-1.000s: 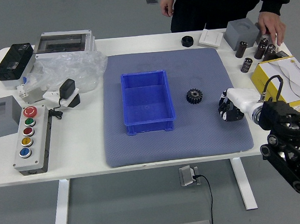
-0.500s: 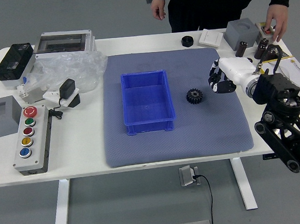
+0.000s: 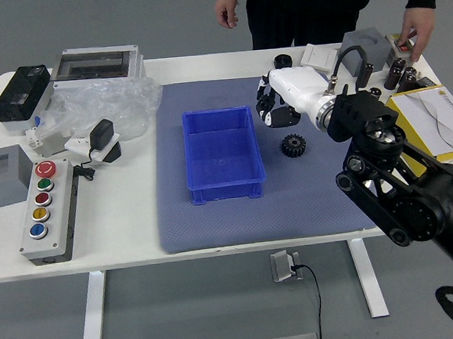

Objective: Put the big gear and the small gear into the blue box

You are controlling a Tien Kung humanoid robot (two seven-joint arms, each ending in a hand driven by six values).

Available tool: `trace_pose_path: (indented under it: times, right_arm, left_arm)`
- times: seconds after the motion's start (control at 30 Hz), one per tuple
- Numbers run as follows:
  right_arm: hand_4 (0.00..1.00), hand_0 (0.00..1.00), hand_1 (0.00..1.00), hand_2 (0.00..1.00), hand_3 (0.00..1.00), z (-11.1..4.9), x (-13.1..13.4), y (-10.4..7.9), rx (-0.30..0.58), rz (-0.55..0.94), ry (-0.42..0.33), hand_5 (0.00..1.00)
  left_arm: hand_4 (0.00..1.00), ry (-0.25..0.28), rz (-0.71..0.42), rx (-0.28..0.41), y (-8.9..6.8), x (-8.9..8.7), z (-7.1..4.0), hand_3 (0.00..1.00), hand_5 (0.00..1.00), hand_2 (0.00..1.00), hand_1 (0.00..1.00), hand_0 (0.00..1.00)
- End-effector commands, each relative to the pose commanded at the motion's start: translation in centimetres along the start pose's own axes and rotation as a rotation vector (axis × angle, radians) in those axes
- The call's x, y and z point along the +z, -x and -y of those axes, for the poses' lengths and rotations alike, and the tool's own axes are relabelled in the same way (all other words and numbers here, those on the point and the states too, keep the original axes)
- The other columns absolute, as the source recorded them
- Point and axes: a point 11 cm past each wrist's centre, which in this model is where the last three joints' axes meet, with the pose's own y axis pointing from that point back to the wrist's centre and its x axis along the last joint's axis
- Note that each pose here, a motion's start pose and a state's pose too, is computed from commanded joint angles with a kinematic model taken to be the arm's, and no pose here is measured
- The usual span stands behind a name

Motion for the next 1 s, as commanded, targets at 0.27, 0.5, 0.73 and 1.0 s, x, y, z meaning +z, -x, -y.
trace_pose_path:
  times: [0.27, 0.5, 0.73, 1.0]
  right_arm:
    - [0.456, 0.581, 0.467, 0.480, 0.546, 0.8, -4.1, 1.3, -0.039, -0.012, -0.084, 0.199]
    - [0.482, 0.606, 0.542, 0.563, 0.645, 1.0, -5.1, 3.0, -0.117, -0.002, -0.118, 0.235]
    - [0.821, 0.802, 0.763, 0.894, 0.998, 1.1, -4.8, 3.2, -0.147, 0.017, -0.123, 0.401]
    - [0.847, 0.810, 0.782, 0.916, 0.998, 1.0, -4.4, 2.9, -0.148, 0.039, -0.121, 0.423]
  left_arm:
    - [0.832, 0.002, 0.010, -0.006, 0.2, 0.3, 0.0, 0.850, 0.540, 0.869, 0.873, 0.890]
    - [0.832, 0.000, 0.013, -0.008, 0.2, 0.2, 0.0, 0.850, 0.540, 0.868, 0.872, 0.890]
    - [0.831, 0.002, 0.014, -0.008, 0.2, 0.4, 0.0, 0.848, 0.541, 0.869, 0.872, 0.890]
    - [0.833, 0.004, 0.011, -0.008, 0.2, 0.5, 0.0, 0.848, 0.540, 0.868, 0.872, 0.890]
